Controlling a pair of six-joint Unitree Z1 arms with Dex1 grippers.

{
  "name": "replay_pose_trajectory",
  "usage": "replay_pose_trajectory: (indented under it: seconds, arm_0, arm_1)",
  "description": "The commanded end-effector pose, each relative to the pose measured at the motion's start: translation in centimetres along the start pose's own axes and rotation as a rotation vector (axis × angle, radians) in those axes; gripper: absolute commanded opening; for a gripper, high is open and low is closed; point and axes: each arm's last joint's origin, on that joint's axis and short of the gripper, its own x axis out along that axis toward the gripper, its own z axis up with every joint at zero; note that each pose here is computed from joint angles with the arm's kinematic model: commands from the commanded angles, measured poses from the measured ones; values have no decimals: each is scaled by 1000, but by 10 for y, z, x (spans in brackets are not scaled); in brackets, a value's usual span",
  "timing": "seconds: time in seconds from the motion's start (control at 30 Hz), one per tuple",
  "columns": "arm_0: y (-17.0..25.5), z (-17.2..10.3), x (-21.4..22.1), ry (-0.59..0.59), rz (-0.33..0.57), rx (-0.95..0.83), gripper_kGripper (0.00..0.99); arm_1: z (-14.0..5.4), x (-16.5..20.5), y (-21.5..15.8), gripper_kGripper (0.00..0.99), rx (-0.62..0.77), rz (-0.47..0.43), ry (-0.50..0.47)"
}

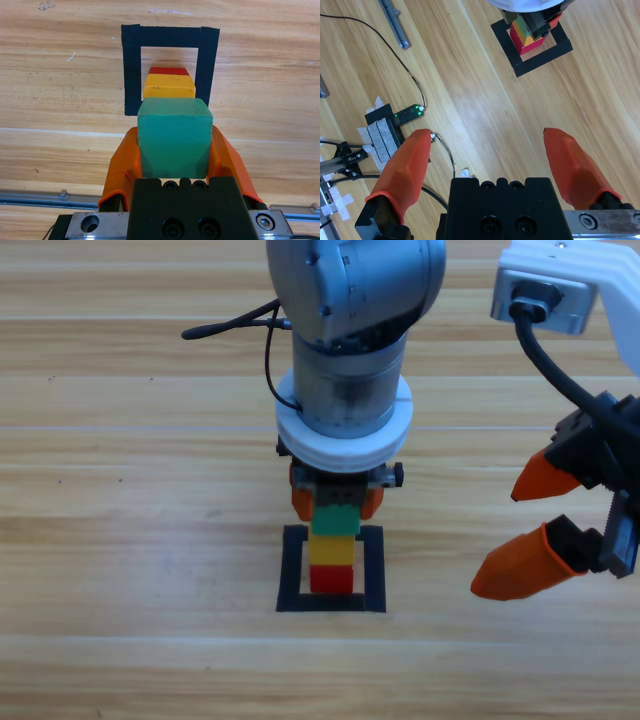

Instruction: Stack the blocks in the rectangular block: red at the bottom, yellow in the middle, green on top

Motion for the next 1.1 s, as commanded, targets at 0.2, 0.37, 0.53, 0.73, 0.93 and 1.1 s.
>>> replay_pose_trajectory:
  seconds: [0.2, 0.37, 0.53, 0.73, 0.93, 1.1]
  arm_0:
    - [2, 7, 17, 13, 31, -26, 0]
    - [2, 7, 19, 9, 35, -29, 0]
    - [3, 8, 23, 10, 40, -29, 0]
    - [3, 8, 23, 9, 39, -30, 0]
    - [3, 7, 26, 10, 44, -29, 0]
    - [3, 7, 27, 10, 46, -28, 0]
  arm_1:
    - [-7, 4, -8, 990, 19, -5, 13]
    - [-7, 5, -8, 990, 16, -4, 14]
    - [-7, 5, -8, 990, 17, -4, 14]
    - [-7, 5, -8, 990, 16, -4, 14]
    - [-7, 5, -8, 990, 17, -4, 14]
    - [-7, 5, -8, 990, 18, -4, 16]
